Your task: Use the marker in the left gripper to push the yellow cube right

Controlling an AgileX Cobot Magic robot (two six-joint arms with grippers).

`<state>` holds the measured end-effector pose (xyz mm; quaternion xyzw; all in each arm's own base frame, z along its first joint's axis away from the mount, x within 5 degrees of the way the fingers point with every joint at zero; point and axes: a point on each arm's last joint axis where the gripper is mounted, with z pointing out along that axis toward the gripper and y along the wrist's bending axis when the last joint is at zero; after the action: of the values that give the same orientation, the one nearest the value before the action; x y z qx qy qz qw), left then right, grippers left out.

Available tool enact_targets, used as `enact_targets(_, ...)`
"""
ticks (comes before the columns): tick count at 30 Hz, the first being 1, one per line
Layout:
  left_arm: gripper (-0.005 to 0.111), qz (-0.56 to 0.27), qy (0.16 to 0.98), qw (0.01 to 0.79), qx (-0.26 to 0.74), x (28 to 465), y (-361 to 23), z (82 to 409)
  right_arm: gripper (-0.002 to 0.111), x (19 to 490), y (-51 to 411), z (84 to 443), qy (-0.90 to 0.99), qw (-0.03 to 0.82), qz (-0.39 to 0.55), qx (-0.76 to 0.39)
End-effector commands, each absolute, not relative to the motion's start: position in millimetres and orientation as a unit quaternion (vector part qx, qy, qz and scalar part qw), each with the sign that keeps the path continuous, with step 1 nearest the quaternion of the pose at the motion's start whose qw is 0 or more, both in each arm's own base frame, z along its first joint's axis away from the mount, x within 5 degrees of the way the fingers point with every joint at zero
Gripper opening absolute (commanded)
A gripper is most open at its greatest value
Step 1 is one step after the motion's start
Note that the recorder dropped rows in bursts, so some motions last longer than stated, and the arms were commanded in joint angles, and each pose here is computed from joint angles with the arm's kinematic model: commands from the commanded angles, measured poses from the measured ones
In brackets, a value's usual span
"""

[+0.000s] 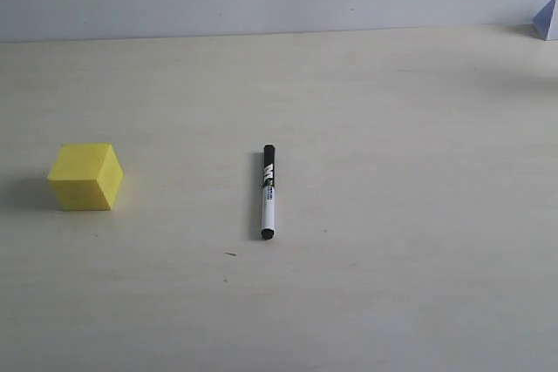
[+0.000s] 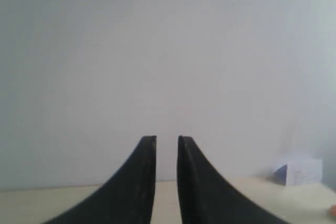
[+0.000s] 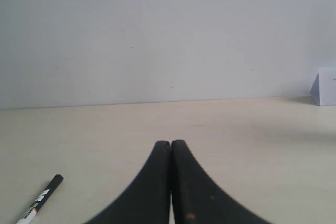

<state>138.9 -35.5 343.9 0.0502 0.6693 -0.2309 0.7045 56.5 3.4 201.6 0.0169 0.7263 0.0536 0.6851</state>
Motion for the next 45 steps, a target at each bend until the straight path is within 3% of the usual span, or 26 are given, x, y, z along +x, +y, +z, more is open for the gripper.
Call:
enact_targets(1, 0.017, -0.102, 0.683, 0.702, 0.171, 151.2, -35.9, 363.2, 0.0, 56.3, 3.4, 201.2, 0.723, 0.689, 0.053, 0.016)
enact_targets(3, 0.017, -0.031, 0.685, 0.695, 0.218, 154.0, -32.8, 368.0, 0.0, 56.3, 3.4, 201.2, 0.723, 0.689, 0.053, 0.016)
enact_targets(11, 0.019, 0.088, 0.689, 0.712, 0.106, 159.5, -4.2, 375.3, 0.0, 56.3, 3.4, 201.2, 0.723, 0.689, 0.053, 0.016)
enact_targets(14, 0.027, 0.125, 0.685, 0.71, 0.104, 159.5, 0.6, 376.1, 0.0, 56.3, 3.4, 201.2, 0.723, 0.689, 0.053, 0.016)
enact_targets(17, 0.038, 0.184, 0.678, 0.693, 0.165, 159.9, 0.4, 372.3, 0.0, 56.3, 3.4, 201.2, 0.723, 0.689, 0.053, 0.016)
enact_targets(21, 0.042, 0.247, 0.675, 0.671, 0.182, 159.9, 6.6, 368.0, 0.0, 56.3, 3.4, 201.2, 0.723, 0.689, 0.053, 0.016)
enact_targets(26, 0.042, 0.396, 0.657, 0.606, 0.211, 156.2, 22.7, 367.8, 0.0, 56.3, 3.4, 201.2, 0.723, 0.689, 0.053, 0.016)
enact_targets(32, 0.042, 0.527, 0.669, 0.503, 0.147, 152.9, 49.0, 366.8, 0.0, 56.3, 3.4, 201.2, 0.723, 0.689, 0.053, 0.016)
enact_targets(34, 0.042, 0.516, 0.689, 0.494, 0.119, 156.7, 51.9, 366.3, 0.0, 56.3, 3.4, 201.2, 0.723, 0.689, 0.053, 0.016)
enact_targets(38, 0.041, 0.384, 0.782, 0.491, -0.017, 171.8, 48.8, 379.6, 0.0, 56.3, 3.4, 201.2, 0.723, 0.689, 0.053, 0.016)
enact_targets(45, 0.041, 0.152, 0.943, 0.287, -0.069, 225.3, 16.9, 358.6, 0.0, 56.3, 3.4, 201.2, 0.723, 0.689, 0.053, 0.016)
